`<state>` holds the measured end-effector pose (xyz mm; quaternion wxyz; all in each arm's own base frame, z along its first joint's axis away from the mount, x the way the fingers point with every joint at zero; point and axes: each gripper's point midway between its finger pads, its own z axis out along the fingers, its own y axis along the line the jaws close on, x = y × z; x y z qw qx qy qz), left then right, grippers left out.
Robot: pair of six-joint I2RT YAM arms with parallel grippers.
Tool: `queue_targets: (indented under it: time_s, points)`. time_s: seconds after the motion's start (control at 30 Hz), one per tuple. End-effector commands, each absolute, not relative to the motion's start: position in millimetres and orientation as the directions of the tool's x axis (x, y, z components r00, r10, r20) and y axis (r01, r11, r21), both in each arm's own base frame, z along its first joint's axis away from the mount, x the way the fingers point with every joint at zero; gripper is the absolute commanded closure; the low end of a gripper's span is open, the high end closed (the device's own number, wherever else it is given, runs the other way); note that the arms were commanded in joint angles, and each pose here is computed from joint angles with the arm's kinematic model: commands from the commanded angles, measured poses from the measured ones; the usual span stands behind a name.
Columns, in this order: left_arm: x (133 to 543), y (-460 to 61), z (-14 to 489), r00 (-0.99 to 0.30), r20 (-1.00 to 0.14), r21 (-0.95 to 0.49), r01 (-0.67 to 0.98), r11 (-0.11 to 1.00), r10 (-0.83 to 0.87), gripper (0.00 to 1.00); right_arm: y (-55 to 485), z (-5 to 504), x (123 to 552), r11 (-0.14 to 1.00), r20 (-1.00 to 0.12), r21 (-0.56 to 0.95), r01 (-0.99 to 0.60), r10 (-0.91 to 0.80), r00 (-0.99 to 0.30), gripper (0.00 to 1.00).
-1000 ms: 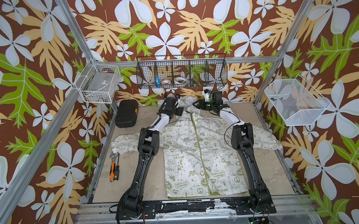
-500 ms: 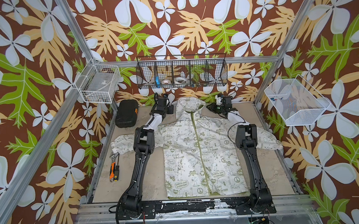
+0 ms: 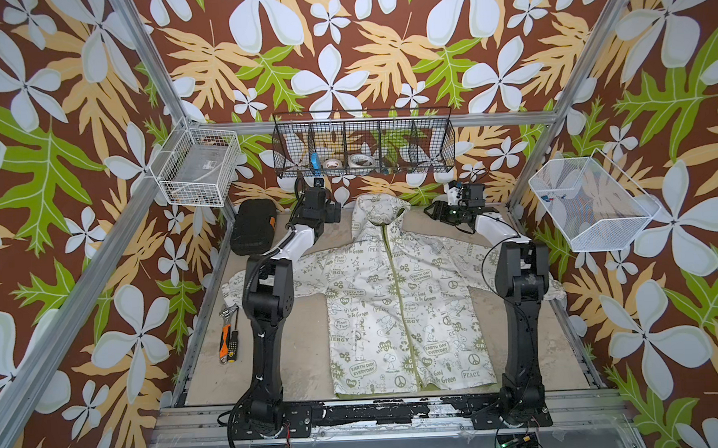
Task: Unzip the jacket
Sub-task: Smooth out the jacket at the center of the board, then reset both arms
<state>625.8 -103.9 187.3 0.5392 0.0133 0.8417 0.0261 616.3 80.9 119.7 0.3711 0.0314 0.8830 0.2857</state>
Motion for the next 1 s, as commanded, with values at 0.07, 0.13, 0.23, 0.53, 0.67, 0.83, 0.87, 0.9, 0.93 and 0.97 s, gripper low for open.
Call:
queue_targets:
  time_s: [0.07,0.13,0.23,0.53,0.67,0.83,0.87,0.9,0.93,0.97]
  points:
    - [581,-57,224,-0.319,-0.948,0.07,-0.215,0.974,-0.002,0.0,62,123,558,0.859,-0.628,0.503,-0.095,0.288,-0.723,0.38]
    - [561,-49,235,-0.307,-0.951,0.053,-0.232,0.971,-0.022,0.0,58,131,530,0.881,-0.651,0.462,-0.106,0.255,-0.715,0.37]
    - [525,-33,250,-0.261,-0.965,0.035,-0.264,0.964,-0.036,0.0,46,141,497,0.928,-0.701,0.355,-0.115,0.182,-0.69,0.37]
    - [380,48,288,0.113,-0.95,-0.312,-0.314,0.897,-0.291,0.0,-21,197,413,0.984,-0.939,0.131,0.124,0.164,-0.302,0.37]
    - [340,70,272,0.168,-0.943,-0.331,-0.424,0.843,-0.287,0.0,-43,186,366,0.967,-0.98,0.109,0.232,0.144,-0.14,0.29]
    - [308,83,263,0.295,-0.908,-0.405,-0.445,0.799,-0.296,0.0,-63,143,336,0.933,-0.974,0.063,0.354,0.135,-0.182,0.25]
    - [304,86,257,0.303,-0.901,-0.423,-0.459,0.781,-0.31,0.0,-67,133,329,0.925,-0.974,0.056,0.376,0.134,-0.184,0.25]
    - [302,89,251,0.302,-0.899,-0.43,-0.475,0.767,-0.317,0.0,-70,130,326,0.917,-0.975,0.055,0.396,0.134,-0.175,0.25]
    - [300,90,248,0.299,-0.9,-0.429,-0.485,0.762,-0.316,0.0,-69,128,329,0.92,-0.971,0.049,0.389,0.135,-0.197,0.26]
    - [299,92,244,0.296,-0.902,-0.427,-0.499,0.754,-0.315,0.0,-68,132,332,0.925,-0.975,0.046,0.378,0.124,-0.184,0.26]
